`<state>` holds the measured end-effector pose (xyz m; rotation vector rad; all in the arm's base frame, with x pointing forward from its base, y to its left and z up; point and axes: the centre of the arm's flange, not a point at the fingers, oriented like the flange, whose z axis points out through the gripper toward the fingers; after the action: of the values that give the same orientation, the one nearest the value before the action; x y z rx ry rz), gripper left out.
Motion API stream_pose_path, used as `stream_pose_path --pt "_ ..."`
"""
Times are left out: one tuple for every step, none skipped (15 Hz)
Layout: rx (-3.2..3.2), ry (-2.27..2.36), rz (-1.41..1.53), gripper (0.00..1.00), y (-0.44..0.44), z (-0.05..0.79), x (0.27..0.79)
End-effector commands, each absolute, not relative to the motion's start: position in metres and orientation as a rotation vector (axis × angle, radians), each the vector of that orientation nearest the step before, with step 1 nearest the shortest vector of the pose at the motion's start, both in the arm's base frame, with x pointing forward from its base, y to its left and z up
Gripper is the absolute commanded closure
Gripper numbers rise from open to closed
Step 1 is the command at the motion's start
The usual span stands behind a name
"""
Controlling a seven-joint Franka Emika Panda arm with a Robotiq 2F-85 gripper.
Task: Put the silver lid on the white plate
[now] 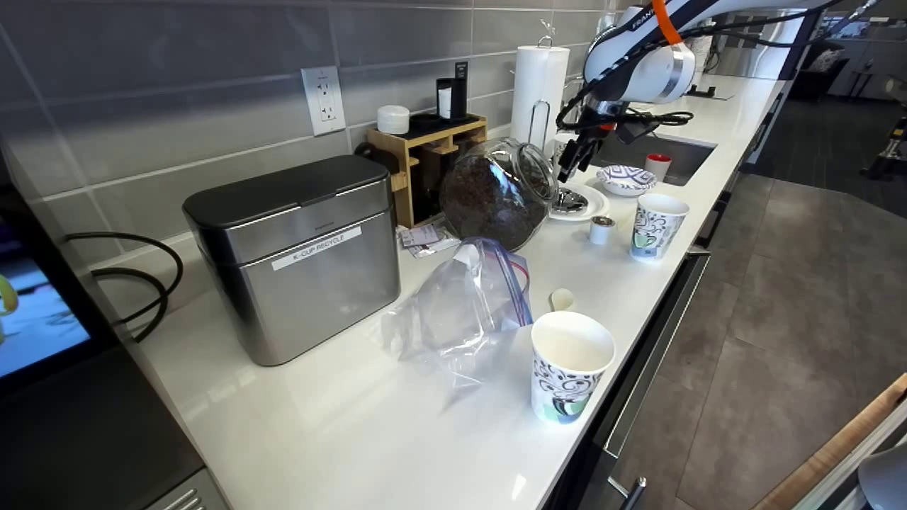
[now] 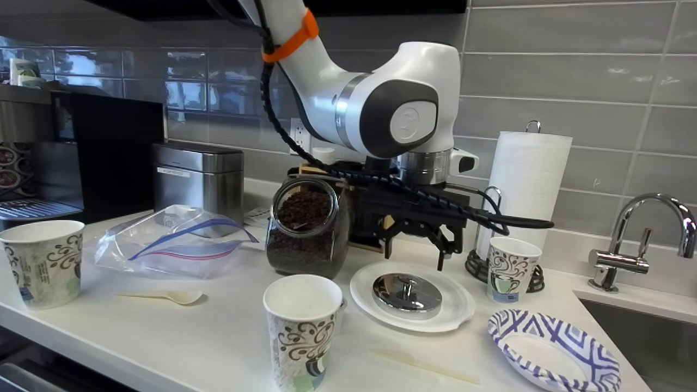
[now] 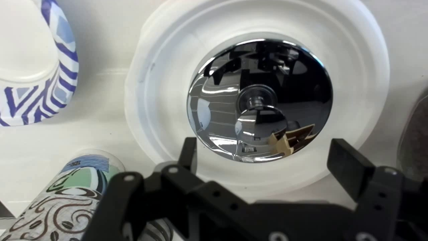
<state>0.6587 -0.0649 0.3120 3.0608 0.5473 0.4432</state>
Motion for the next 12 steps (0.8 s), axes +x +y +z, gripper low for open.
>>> stream_pose_path --pt "3.070 0.496 0.414 0.00 -0.069 0.320 0.651" --pt "3.065 0.475 0.430 0.00 -0.071 0.323 0.647" --pt "3.065 0.459 0.452 0.01 -0.072 0.326 0.642" --pt "3.057 0.436 0.474 0.00 -0.073 0.331 0.635" --pt "3.060 0.423 0.491 0.00 -0.073 0.335 0.631" --pt "3.057 0.408 0.512 0.00 -0.073 0.341 0.623" --pt "3.048 0.389 0.524 0.00 -0.073 0.347 0.618" --pt "3.040 0.376 0.558 0.00 -0.074 0.354 0.611" --pt "3.032 0.364 0.586 0.00 -0.074 0.361 0.606" --pt "3.021 0.355 0.617 0.00 -0.074 0.368 0.599" --pt "3.003 0.337 0.646 0.00 -0.075 0.374 0.594" --pt "3.000 0.319 0.657 0.00 -0.076 0.380 0.588"
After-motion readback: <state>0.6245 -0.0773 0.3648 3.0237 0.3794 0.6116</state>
